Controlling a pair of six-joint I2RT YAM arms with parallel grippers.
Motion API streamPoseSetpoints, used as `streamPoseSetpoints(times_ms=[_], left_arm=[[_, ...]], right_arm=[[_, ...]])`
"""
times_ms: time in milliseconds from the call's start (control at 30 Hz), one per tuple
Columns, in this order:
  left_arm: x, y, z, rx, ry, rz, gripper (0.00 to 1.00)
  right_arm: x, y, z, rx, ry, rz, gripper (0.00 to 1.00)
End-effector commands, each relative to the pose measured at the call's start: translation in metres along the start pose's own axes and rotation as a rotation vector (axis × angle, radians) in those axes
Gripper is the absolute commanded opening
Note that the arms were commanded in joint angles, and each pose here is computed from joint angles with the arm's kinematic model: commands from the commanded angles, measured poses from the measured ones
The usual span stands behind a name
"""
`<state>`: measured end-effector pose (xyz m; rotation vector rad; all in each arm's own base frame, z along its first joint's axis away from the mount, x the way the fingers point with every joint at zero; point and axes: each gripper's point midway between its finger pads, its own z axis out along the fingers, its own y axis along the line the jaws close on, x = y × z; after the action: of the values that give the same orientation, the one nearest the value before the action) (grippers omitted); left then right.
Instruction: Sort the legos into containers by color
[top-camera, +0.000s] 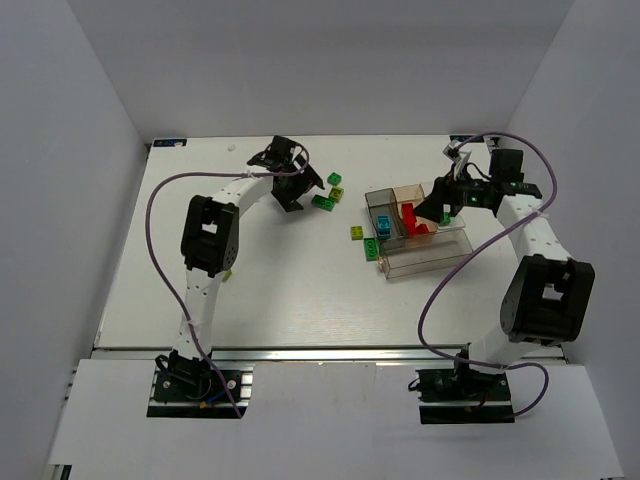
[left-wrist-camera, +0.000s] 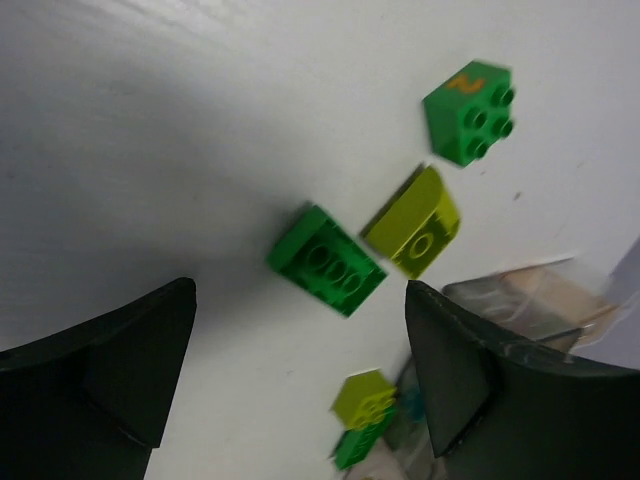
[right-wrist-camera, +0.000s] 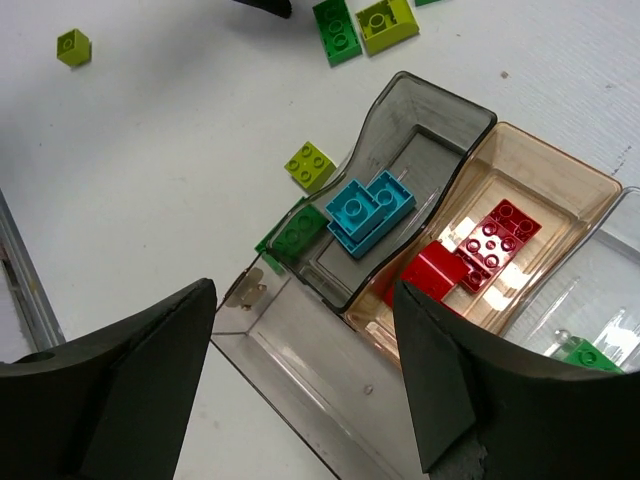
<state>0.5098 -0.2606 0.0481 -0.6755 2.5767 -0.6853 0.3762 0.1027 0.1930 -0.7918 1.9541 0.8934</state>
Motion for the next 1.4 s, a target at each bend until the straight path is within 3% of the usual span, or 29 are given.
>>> streamPoseSetpoints(times_ms=[0,200,433,767,1000,1367], left_arm=[[-0.007,-0.024,-0.008,0.016,0.010,-0.188,0.95],[-0.003,-0.016,0.002,-0.072,0.007,-0.364,0.89],[0.015,-0.006,0.020,-0.134,0.069,-0.434,0.83],[0.040,0.001,0.039,-0.192,0.157,-0.436,0.71],[0.050,0.015,0.041,-0.240,0.189,-0.417,0.57],[0.062,0.038,0.036,-0.304,0.203,-0.379,0.54]], right_arm=[[-0.030,0.007,-0.011,0.035,-0.096,-0.080,0.76],[-0.024,0.012,-0.013,0.068,-0.128,-0.061,0.76],[-0.023,0.012,-0.014,0.082,-0.158,-0.066,0.76],[-0.023,0.018,-0.017,0.097,-0.208,-0.097,0.75],[-0.026,0.026,-0.020,0.099,-0.245,-0.135,0.75],[-0.025,0.033,-0.022,0.085,-0.248,-0.159,0.75]])
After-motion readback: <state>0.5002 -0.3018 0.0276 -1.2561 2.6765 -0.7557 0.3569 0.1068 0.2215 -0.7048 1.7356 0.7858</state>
